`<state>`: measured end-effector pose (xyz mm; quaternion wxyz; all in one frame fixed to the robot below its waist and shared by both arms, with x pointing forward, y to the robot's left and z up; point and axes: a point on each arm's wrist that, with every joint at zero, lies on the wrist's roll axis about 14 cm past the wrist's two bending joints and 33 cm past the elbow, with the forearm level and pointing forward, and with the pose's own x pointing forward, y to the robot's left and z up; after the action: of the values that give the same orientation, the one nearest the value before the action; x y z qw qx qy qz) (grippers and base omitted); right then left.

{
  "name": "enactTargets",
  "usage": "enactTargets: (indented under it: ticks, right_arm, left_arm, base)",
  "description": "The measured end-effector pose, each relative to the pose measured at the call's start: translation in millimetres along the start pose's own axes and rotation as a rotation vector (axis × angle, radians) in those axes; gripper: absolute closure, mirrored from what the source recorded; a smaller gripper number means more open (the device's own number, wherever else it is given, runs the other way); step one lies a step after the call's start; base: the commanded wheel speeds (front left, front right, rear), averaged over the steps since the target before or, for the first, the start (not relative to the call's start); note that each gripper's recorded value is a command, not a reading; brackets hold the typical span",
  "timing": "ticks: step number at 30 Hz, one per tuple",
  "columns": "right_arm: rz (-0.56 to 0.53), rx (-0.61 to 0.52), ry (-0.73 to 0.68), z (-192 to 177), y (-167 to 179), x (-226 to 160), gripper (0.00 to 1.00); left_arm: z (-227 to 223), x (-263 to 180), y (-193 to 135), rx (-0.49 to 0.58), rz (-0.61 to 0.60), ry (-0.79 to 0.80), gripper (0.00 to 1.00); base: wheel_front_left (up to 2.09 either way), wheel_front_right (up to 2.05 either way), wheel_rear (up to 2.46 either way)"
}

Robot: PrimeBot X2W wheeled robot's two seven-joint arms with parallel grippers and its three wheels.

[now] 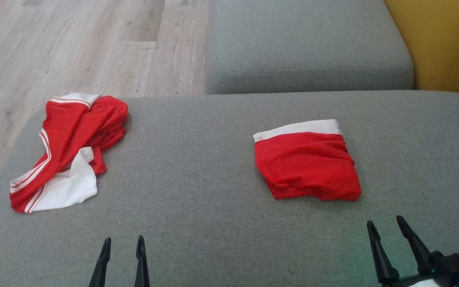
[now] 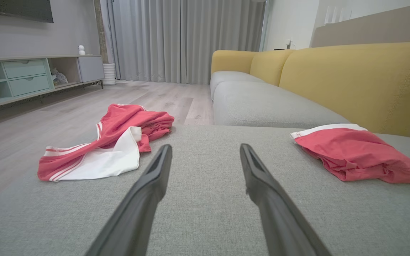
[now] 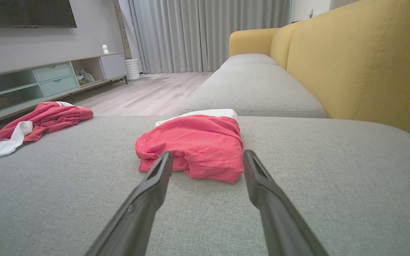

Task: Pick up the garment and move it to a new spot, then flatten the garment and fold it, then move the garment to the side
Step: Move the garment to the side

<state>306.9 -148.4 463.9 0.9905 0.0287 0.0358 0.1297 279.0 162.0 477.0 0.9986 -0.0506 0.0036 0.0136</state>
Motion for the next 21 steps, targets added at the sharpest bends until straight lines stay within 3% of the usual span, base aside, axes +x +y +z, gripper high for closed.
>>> enactTargets:
  ticks: [9, 15, 21]
  right_arm:
    - [0.007, -0.041, 0.028, -4.0, -8.1, 31.1, 0.00]
    - [-0.072, -0.051, 0.056, -7.9, -42.3, 70.0, 0.00]
    - [-0.096, -0.024, 0.183, -24.4, -53.4, 107.9, 0.00]
  left_arm:
    - [-8.2, 6.5, 1.2, 0.002, 0.006, 0.038, 0.00]
    - [-11.6, 21.6, -1.6, -0.010, -0.002, 0.057, 0.00]
    - [-13.3, 35.1, -5.6, -0.010, -0.013, 0.065, 0.00]
  base:
    - [0.00, 0.00, 0.00]
    - [0.00, 0.00, 0.00]
    - [0.00, 0.00, 0.00]
